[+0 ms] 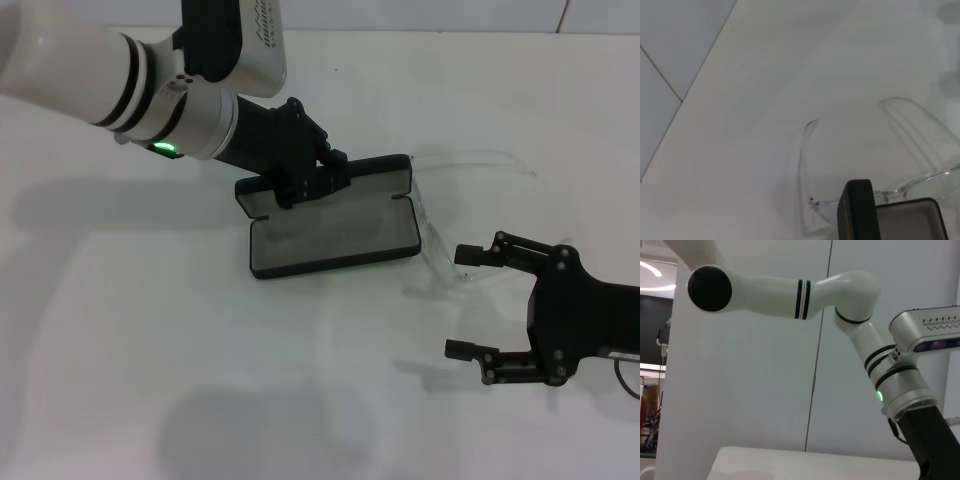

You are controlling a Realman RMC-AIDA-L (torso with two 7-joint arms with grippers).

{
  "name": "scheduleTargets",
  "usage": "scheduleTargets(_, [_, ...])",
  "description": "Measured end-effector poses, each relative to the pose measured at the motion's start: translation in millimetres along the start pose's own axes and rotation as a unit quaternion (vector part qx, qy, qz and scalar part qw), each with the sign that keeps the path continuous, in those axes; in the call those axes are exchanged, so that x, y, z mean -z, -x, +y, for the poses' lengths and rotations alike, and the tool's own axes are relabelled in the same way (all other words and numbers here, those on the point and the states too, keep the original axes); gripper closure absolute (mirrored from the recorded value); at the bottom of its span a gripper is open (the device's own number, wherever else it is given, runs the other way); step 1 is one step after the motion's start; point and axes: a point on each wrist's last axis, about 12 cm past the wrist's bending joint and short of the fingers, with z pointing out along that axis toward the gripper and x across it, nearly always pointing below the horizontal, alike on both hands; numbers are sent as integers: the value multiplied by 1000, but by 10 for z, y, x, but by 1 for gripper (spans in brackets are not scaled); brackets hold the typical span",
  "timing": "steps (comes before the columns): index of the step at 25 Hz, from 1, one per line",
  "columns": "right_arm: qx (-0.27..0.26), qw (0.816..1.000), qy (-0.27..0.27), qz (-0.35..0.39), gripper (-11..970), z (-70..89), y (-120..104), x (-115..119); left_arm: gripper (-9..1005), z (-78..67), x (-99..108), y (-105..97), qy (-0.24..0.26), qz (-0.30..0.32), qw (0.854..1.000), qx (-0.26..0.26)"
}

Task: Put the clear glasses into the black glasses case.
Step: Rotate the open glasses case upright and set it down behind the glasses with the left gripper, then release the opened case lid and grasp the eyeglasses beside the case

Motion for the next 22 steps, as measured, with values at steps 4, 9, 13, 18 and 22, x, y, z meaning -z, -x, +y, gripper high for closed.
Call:
scheduleTargets(4, [1, 1000, -1, 1, 125, -5, 0, 11, 780, 6, 19, -5, 4, -1, 1000, 3])
scheduleTargets(9, [3, 1000, -6, 3, 125, -33, 12, 27, 787, -8, 92, -16, 16, -19, 1000, 5])
scheduleTargets(13, [5, 1000, -18, 0, 125, -83, 33, 51, 655, -34, 145, -42, 30, -28, 999, -3])
scheduleTargets(18, [-10, 999, -44, -1, 125, -252, 137, 83, 545, -89, 313, -17, 60, -97, 993, 17])
scheduleTargets(22, [-45, 997, -51, 40, 125, -540, 364, 59, 506, -232, 444, -79, 80, -184, 979, 29])
